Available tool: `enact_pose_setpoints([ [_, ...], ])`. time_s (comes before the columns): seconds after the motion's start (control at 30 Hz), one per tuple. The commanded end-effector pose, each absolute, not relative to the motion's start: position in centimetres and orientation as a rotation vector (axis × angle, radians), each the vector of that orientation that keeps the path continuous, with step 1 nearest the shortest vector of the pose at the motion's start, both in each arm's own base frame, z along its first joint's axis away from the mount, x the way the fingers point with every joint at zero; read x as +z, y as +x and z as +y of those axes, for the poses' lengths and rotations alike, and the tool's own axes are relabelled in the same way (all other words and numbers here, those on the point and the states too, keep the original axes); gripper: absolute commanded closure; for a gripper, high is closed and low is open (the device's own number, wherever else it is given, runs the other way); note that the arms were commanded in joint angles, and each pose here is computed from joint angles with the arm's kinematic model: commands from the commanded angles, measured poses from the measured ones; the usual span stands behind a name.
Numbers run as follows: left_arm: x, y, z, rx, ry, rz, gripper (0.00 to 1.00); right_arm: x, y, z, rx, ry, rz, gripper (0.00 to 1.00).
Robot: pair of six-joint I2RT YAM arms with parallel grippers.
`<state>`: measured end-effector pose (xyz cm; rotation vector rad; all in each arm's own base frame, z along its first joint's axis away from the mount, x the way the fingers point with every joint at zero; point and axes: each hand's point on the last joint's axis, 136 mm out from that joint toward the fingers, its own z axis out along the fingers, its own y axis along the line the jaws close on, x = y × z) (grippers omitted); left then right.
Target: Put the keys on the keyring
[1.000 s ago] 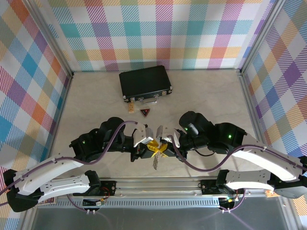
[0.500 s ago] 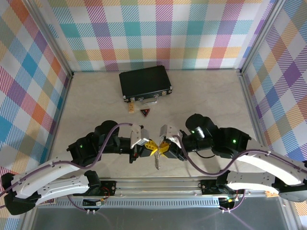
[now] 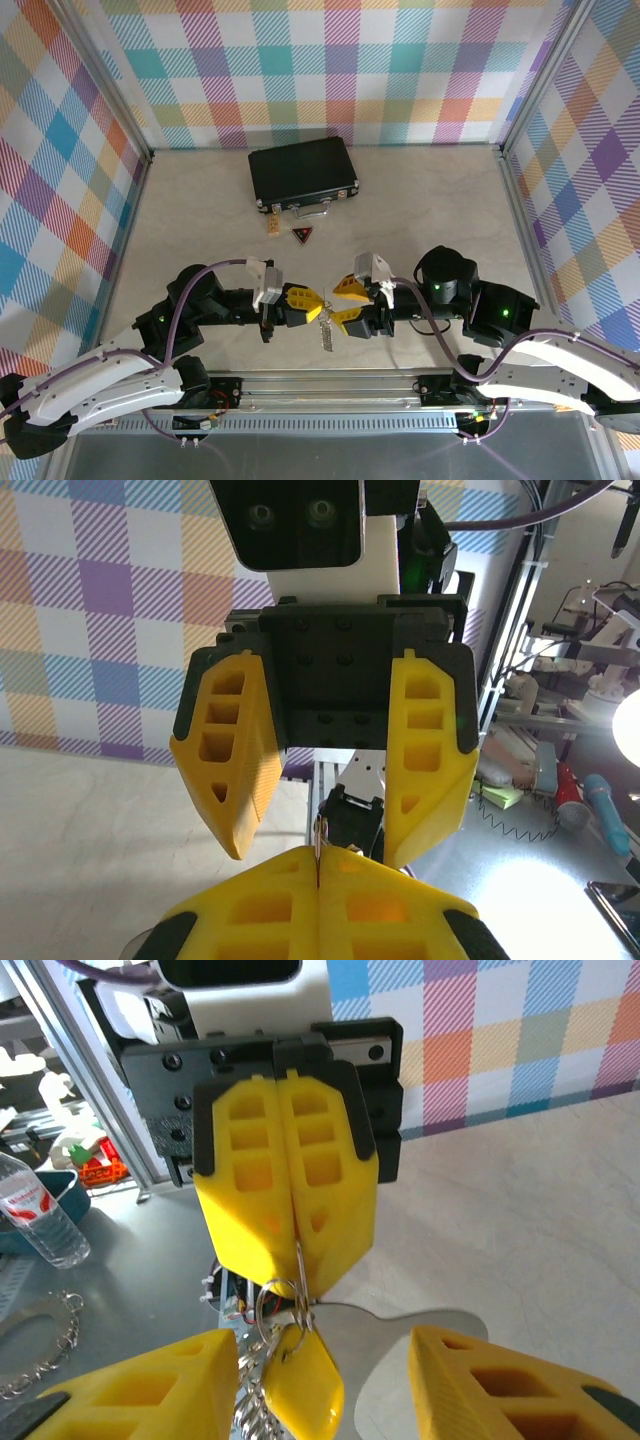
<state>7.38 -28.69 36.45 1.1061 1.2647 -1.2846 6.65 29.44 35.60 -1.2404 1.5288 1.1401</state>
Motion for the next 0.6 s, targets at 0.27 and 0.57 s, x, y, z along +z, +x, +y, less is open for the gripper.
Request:
enact_pose_setpoints([
  [0.27, 38.7, 6.4, -27.9, -1.324, 1.084, 1.153, 1.0, 37.2, 6.9, 30.2, 1.183, -1.186, 1.478, 0.62],
  [0.57, 38.4, 6.3, -28.0, -1.326, 1.099, 1.158, 1.0, 36.6, 7.4, 30.4, 1.152, -1.181, 1.51, 0.64],
])
